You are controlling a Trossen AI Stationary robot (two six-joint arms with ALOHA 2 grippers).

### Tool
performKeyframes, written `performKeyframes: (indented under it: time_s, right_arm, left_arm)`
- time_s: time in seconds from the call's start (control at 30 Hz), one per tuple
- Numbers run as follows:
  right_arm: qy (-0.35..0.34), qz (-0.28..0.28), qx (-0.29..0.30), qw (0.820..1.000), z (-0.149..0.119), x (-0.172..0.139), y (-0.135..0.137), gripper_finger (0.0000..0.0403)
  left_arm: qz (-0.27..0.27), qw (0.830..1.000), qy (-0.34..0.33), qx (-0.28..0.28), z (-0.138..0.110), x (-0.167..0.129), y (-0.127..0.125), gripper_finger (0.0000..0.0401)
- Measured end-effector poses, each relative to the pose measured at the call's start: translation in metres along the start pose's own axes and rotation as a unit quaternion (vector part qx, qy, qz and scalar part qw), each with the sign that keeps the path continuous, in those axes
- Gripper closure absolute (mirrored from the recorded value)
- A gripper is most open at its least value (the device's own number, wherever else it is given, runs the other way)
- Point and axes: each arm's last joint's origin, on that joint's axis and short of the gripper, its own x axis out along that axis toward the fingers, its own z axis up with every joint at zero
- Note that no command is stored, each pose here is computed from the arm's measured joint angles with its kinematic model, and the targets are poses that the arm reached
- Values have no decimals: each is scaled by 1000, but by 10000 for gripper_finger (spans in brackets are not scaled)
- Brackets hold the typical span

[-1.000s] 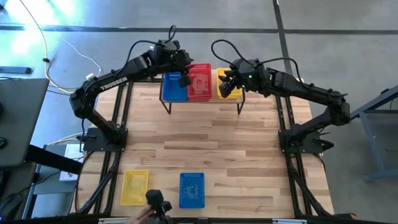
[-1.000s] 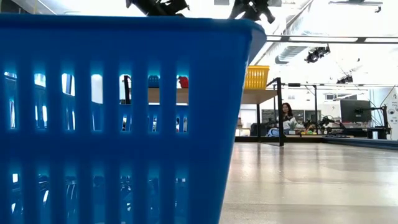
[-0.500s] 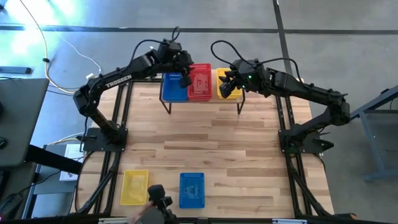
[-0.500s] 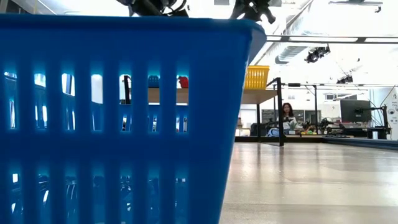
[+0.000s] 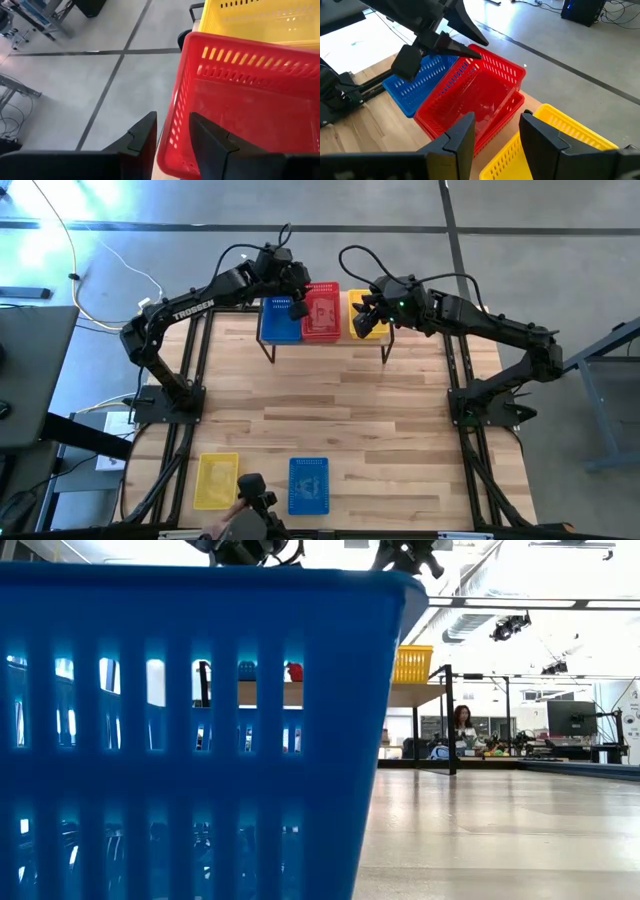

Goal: Stack baskets on shelf by color
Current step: Stack the red basket on top of the red basket on the shelf

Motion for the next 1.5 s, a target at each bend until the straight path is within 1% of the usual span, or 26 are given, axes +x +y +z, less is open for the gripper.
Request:
performKeyframes:
  time_s: [0.23,0.47,0.63,0.83,0.93,1.07,1.13,1.23,1.4,1.5]
  right_arm:
    - [0,0,0,1000,0,0,0,263]
    - [-1,0,0,1000,0,0,0,263]
    - [-2,-4,0,1000,0,0,0,263]
    - [-2,-5,1,1000,0,0,0,263]
    - [-2,-5,0,1000,0,0,0,263]
    - [-2,-5,0,1000,0,0,0,263]
    - [-2,-5,0,1000,0,0,0,263]
    - [-2,-5,0,1000,0,0,0,263]
    - [-2,-5,0,1000,0,0,0,263]
    - [-2,-4,0,1000,0,0,0,263]
  left_arm:
    - [2,1000,5,-3,-2,0,3,300]
    - [0,1000,16,-3,-6,10,2,323]
    - [5,1000,7,-3,-4,9,3,347]
    - [8,1000,1,-4,-3,9,4,392]
    - [6,1000,-4,-11,-2,9,4,392]
    - [-11,999,-27,-27,0,9,5,393]
    - [-12,999,-24,-28,0,8,6,395]
    - [-12,999,-22,-30,2,4,11,395]
    - [-24,998,-43,-34,10,-4,21,395]
    - [-30,997,-50,-51,12,-10,27,396]
